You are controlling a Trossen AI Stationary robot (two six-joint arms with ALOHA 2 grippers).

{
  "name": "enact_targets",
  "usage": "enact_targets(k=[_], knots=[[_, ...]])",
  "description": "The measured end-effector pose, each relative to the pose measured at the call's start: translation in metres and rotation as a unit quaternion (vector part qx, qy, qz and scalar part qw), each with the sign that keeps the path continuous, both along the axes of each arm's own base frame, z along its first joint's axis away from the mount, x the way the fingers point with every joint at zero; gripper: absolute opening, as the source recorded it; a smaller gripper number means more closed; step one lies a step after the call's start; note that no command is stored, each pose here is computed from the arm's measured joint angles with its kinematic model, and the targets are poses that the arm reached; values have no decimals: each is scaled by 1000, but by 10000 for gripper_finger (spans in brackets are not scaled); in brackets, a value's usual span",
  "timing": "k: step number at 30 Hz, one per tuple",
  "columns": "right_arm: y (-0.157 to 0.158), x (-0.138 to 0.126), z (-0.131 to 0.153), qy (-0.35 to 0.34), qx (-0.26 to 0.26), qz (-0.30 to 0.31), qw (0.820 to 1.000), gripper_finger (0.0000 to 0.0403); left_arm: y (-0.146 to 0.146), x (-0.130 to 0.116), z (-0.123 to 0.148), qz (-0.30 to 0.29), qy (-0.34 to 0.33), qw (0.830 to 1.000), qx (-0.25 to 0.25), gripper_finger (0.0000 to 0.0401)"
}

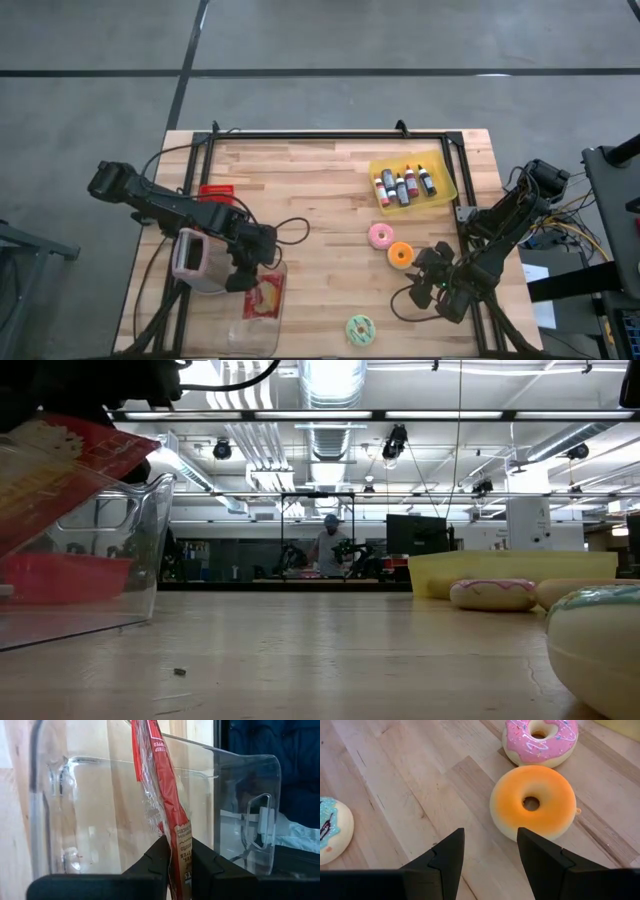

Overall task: Pick & Place Food Item
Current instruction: Put the popcorn pack into the transparent bin

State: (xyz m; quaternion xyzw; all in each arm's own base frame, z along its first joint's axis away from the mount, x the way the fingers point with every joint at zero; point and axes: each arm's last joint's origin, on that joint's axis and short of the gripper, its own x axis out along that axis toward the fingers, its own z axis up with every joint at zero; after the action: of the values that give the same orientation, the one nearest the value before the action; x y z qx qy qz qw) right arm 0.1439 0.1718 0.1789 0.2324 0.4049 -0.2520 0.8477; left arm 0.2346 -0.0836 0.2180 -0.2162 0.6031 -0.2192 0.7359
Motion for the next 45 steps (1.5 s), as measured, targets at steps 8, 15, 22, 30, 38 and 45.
enact_targets(k=[8, 15, 22, 30, 38, 45], knots=[[0, 0, 0, -1, 2, 0, 1000, 178, 0, 0, 0, 1, -2, 1000, 2, 61], [1, 1, 0, -3, 4, 0, 1000, 178, 0, 0, 0, 2, -2, 1000, 2, 108], [1, 1, 0, -5, 7, 0, 1000, 178, 0, 0, 0, 3, -1, 1000, 2, 162], [2, 1, 0, -6, 9, 0, 1000, 178, 0, 0, 0, 4, 0, 1000, 2, 215], [2, 1, 0, -7, 9, 0, 1000, 178, 0, 0, 0, 4, 0, 1000, 2, 236], [2, 1, 0, -7, 10, 0, 1000, 178, 0, 0, 0, 4, 0, 1000, 1, 238]])
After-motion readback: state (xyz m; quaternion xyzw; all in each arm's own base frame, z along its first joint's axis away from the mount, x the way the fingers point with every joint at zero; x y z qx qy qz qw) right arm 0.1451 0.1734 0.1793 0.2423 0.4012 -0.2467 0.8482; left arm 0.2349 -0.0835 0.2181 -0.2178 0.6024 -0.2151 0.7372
